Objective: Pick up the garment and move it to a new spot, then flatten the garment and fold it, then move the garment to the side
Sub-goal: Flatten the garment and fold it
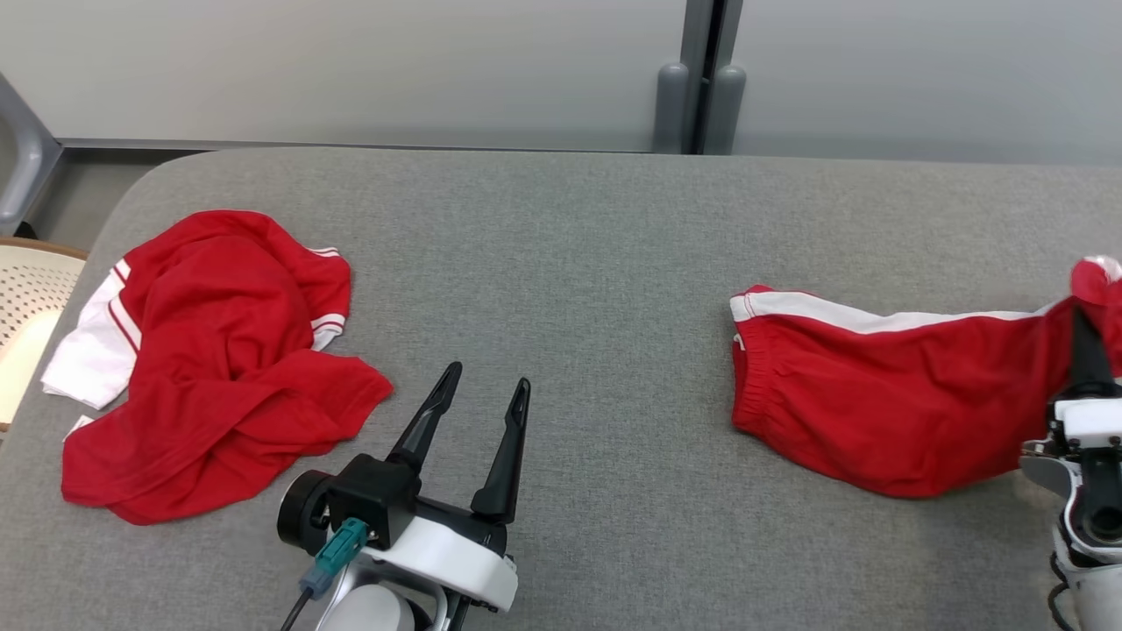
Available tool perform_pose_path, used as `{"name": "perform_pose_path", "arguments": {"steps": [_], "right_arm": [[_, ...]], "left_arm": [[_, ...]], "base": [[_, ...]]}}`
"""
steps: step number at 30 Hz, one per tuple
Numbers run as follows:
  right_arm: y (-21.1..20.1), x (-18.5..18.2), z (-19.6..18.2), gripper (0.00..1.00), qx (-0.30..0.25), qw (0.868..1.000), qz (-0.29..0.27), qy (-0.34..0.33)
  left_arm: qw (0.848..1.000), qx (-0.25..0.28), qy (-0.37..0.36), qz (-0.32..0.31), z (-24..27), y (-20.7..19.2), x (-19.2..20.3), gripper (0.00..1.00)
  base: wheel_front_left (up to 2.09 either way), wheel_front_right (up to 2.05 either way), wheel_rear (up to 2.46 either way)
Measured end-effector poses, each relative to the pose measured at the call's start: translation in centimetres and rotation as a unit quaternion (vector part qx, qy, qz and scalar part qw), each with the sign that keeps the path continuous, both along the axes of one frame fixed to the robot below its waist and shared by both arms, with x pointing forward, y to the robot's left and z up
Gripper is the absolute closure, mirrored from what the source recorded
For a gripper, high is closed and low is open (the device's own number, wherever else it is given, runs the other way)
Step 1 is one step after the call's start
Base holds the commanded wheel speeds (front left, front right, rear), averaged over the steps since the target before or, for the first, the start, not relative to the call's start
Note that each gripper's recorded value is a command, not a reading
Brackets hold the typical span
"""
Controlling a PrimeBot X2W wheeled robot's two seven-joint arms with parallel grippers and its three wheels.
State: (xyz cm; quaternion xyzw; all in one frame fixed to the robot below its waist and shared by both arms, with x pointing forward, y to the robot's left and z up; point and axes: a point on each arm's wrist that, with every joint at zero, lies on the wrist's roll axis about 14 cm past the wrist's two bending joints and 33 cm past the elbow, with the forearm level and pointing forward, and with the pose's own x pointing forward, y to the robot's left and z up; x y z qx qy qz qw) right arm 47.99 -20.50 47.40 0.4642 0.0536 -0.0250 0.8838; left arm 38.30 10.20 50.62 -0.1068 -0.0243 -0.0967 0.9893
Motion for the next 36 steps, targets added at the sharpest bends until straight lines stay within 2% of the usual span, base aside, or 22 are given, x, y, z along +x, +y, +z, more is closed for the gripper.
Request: {"name": "perform_pose_path", "arguments": {"steps": [4,8,16,21,22,23,31,34,36], "right_arm": [[4.3,-0.2,1.8,1.0,0.01,0.998,0.063,-0.027],[9.0,-1.2,3.1,1.0,0.016,0.989,0.142,-0.043],[16.0,-4.2,1.2,1.0,-0.025,0.96,0.278,-0.018],[18.2,-5.8,-1.2,1.0,-0.055,0.943,0.327,0.01],[18.3,-5.9,-1.7,0.9,-0.06,0.942,0.33,0.017],[18.3,-5.9,-2.2,0.0,-0.068,0.94,0.332,0.021],[20.6,-7.1,-4.0,0.0,-0.1,0.921,0.377,0.03],[21.1,-7.8,-4.9,0.0,-0.134,0.905,0.403,0.026],[21.2,-7.9,-5.4,0.0,-0.143,0.901,0.408,0.03]], "left_arm": [[1.0,-0.002,0.0,0.016,0.1,1.0,-0.6,0.0],[0.999,-0.003,0.006,0.032,-0.3,2.0,-1.4,0.0],[0.999,-0.004,0.009,0.051,-0.5,3.2,-2.2,0.0],[0.998,-0.005,0.011,0.06,-0.5,3.7,-2.5,0.0],[0.998,-0.005,0.011,0.061,-0.5,3.8,-2.5,0.0],[0.998,-0.005,0.012,0.063,-0.6,3.9,-2.6,0.0],[0.997,-0.007,0.024,0.068,-1.2,4.0,-2.6,0.0],[0.997,-0.007,0.029,0.067,-1.5,3.9,-2.6,0.0],[0.997,-0.009,0.032,0.066,-1.7,3.8,-2.5,0.0]], "base": [[0.0,0.0,0.0],[0.0,0.0,0.0],[0.0,0.0,0.0],[0.0,0.0,0.0],[0.0,0.0,0.0],[0.0,0.0,0.0],[0.0,0.0,0.0],[0.0,0.0,0.0],[0.0,0.0,0.0]]}}
